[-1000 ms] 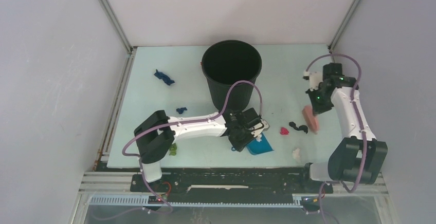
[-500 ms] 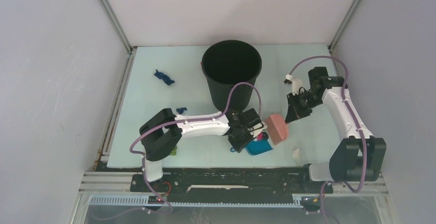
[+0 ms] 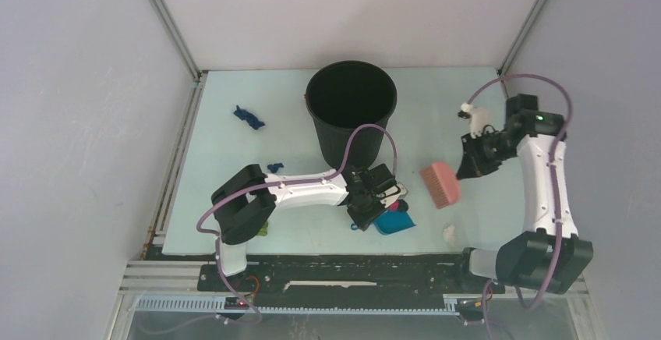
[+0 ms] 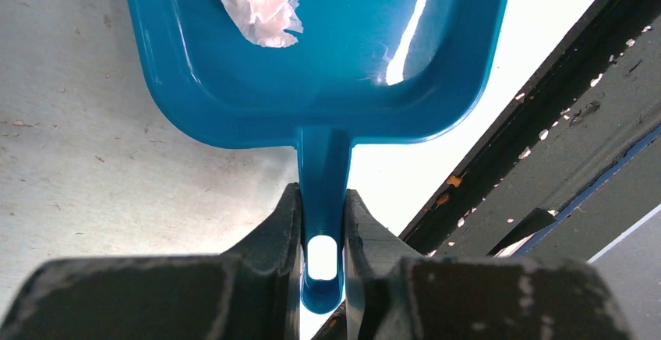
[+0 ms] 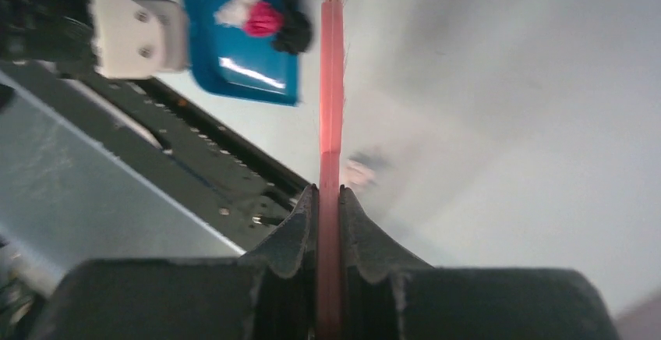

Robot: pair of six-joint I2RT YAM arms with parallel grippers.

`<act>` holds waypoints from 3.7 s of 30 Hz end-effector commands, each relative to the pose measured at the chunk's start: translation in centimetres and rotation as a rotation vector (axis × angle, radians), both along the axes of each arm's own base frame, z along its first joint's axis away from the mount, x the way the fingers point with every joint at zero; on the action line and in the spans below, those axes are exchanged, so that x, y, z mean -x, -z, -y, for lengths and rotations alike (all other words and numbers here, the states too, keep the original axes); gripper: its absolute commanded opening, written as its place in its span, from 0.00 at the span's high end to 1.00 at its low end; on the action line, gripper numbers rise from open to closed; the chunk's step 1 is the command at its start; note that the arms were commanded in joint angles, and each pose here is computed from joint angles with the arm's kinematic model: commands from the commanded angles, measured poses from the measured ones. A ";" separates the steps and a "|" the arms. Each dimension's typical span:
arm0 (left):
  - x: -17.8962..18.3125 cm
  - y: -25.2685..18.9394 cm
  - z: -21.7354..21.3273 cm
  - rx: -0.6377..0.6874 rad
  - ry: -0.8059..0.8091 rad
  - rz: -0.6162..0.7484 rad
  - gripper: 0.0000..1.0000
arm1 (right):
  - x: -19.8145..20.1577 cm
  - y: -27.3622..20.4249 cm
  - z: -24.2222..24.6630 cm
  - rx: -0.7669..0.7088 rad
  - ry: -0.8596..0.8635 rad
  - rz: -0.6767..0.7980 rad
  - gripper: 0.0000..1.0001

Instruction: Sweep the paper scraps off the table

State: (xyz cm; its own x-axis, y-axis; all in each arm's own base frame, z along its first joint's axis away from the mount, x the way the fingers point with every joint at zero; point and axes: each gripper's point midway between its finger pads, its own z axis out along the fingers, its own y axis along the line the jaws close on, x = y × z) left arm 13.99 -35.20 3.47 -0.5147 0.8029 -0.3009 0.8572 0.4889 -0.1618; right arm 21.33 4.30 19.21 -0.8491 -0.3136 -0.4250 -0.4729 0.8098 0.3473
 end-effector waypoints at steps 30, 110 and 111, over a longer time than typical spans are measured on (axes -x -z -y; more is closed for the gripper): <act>0.3 -1.7 0.1 0.027 0.009 -0.016 1.00 | 0.4 -0.9 10.9 0.540 0.018 0.288 1.00; -0.1 -0.7 -4.0 -0.107 -0.094 -0.133 1.00 | -2.0 4.6 -10.9 0.076 -0.195 -0.039 1.00; -0.3 -0.8 -3.9 -0.102 -0.095 -0.133 1.00 | -1.5 4.5 -11.1 0.064 -0.206 -0.044 1.00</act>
